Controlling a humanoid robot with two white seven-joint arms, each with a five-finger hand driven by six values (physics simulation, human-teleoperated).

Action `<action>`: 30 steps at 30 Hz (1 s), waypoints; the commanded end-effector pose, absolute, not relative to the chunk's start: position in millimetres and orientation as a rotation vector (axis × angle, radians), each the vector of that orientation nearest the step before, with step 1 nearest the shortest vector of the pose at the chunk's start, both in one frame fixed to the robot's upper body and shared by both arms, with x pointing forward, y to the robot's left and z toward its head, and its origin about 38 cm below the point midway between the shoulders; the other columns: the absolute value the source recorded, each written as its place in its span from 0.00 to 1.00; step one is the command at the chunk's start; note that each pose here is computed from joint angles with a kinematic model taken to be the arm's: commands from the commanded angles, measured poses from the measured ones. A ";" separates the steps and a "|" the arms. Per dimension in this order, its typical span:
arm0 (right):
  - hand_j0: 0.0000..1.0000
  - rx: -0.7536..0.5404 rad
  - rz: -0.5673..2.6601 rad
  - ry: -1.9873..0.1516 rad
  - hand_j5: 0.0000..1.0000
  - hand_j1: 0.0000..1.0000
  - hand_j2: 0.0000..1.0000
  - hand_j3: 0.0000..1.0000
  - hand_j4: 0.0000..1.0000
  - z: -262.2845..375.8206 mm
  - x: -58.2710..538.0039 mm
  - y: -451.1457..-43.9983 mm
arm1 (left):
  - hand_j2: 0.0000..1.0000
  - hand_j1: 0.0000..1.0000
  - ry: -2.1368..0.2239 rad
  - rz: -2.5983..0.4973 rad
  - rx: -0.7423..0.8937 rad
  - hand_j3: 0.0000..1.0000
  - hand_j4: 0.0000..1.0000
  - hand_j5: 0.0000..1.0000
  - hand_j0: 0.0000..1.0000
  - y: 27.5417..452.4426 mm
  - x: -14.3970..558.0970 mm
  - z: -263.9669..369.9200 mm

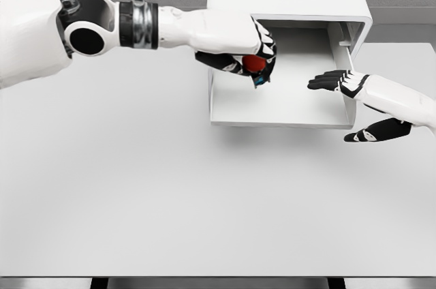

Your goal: Slide open multi-storey tabletop storage cabinets and put open load switch and slide close multi-storey tabletop storage cabinets

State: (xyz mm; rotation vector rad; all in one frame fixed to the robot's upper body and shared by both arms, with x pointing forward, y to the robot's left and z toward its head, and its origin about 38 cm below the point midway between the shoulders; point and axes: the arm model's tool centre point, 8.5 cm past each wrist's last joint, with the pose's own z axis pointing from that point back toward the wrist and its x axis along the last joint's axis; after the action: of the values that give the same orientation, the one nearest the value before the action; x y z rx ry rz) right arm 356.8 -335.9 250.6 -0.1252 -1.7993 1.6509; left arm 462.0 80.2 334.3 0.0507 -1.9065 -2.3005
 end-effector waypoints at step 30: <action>1.00 -0.115 1.637 -1.811 1.00 1.00 1.00 1.00 1.00 250.7 357.4 -334.1 | 1.00 1.00 -2.008 -2.319 0.044 1.00 1.00 1.00 1.00 110.3 420.3 367.3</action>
State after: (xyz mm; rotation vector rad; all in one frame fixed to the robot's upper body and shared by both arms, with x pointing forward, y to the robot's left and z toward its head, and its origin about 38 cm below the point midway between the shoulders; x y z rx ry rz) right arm 357.3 -334.1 250.2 -0.1204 -1.8078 1.6448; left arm 427.1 98.7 352.8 0.0202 -1.9644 -2.3439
